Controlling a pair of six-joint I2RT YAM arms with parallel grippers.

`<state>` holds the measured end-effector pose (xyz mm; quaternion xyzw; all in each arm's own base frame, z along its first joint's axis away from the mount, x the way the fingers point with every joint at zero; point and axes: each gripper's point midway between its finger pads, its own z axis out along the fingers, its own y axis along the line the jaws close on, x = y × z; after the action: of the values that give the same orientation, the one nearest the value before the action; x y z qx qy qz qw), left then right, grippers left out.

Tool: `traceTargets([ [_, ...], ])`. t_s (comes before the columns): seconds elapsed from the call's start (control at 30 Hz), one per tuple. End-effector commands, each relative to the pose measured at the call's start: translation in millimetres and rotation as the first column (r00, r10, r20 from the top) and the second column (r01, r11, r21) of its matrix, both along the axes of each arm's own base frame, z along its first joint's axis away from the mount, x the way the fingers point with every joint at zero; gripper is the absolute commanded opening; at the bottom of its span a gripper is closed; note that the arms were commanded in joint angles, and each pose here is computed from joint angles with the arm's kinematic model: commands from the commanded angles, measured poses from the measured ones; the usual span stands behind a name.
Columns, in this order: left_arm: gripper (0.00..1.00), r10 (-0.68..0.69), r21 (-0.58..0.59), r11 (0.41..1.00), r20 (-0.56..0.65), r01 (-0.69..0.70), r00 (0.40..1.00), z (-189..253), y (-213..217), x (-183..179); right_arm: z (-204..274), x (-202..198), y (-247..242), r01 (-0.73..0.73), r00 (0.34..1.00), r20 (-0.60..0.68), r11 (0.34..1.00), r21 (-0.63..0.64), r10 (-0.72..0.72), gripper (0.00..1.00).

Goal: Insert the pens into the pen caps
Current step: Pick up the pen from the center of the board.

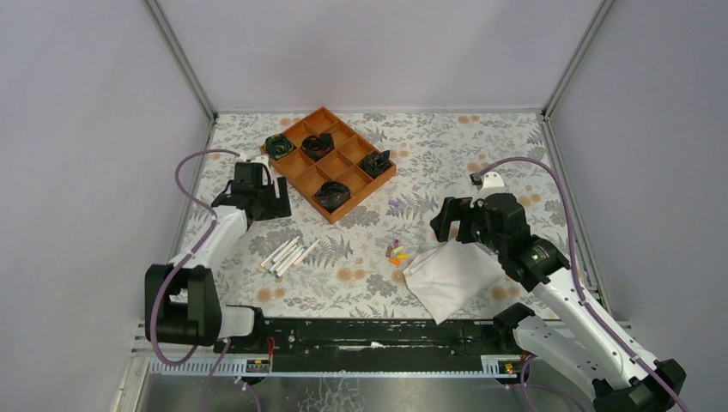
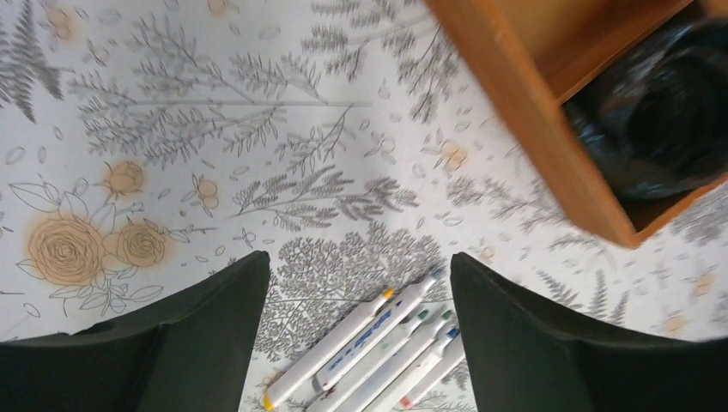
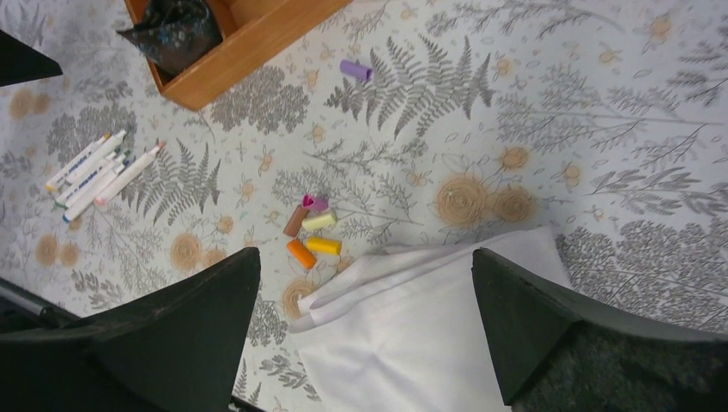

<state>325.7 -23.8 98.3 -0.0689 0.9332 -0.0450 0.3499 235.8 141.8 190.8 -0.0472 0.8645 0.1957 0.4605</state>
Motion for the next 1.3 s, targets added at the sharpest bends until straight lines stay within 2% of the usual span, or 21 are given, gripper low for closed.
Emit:
traceTargets([
  [0.0, 0.69, -0.043, 0.014, 0.999, -0.100, 0.045, 0.994, -12.7, -1.4, -9.7, -5.7, -6.7, 14.9, -0.062, 0.998, -0.020, 0.996, 0.057, 0.063, 0.99],
  [0.13, 0.62, 0.006, 0.026, 1.000, -0.158, -0.002, 0.987, -20.3, 3.9, -15.6, -10.8, -7.7, 20.4, -0.080, 0.996, -0.038, 0.994, 0.072, 0.083, 0.99],
  [0.3, 0.63, 0.100, -0.082, 0.990, -0.173, -0.115, 0.980, -18.3, -7.6, -25.5, -15.7, -11.2, 26.2, -0.103, 0.992, -0.065, 0.991, 0.091, 0.109, 0.99],
  [0.4, 0.67, 0.188, -0.178, 0.960, -0.149, -0.214, 0.971, -15.7, -15.6, -34.0, -19.7, -11.8, 26.5, -0.099, 0.992, -0.071, 0.990, 0.098, 0.106, 0.99],
  [0.5, 0.67, 0.289, -0.229, 0.925, -0.096, -0.303, 0.953, -11.9, -12.5, -39.4, -22.5, -12.4, 27.7, -0.101, 0.991, -0.071, 0.989, 0.108, 0.109, 0.99],
  [0.7, 0.59, 0.426, -0.195, 0.882, -0.058, -0.429, 0.903, -14.0, 8.4, -55.2, -24.2, -16.9, 28.5, -0.108, 0.990, -0.073, 0.986, 0.124, 0.118, 0.99],
  [0.83, 0.57, 0.437, -0.188, 0.872, -0.114, -0.451, 0.892, -29.9, 6.5, -68.4, -25.8, -18.5, 27.2, -0.100, 0.991, -0.070, 0.986, 0.132, 0.110, 0.99],
  [0.93, 0.50, 0.440, -0.208, 0.862, -0.143, -0.462, 0.887, -36.2, 2.0, -71.8, -26.0, -19.5, 27.1, -0.094, 0.992, -0.072, 0.985, 0.142, 0.105, 0.99],
  [1.27, 0.44, 0.474, -0.171, 0.848, -0.181, -0.503, 0.862, -52.7, 6.4, -81.3, -27.5, -21.8, 26.2, -0.072, 0.993, -0.075, 0.983, 0.172, 0.086, 0.99],
])
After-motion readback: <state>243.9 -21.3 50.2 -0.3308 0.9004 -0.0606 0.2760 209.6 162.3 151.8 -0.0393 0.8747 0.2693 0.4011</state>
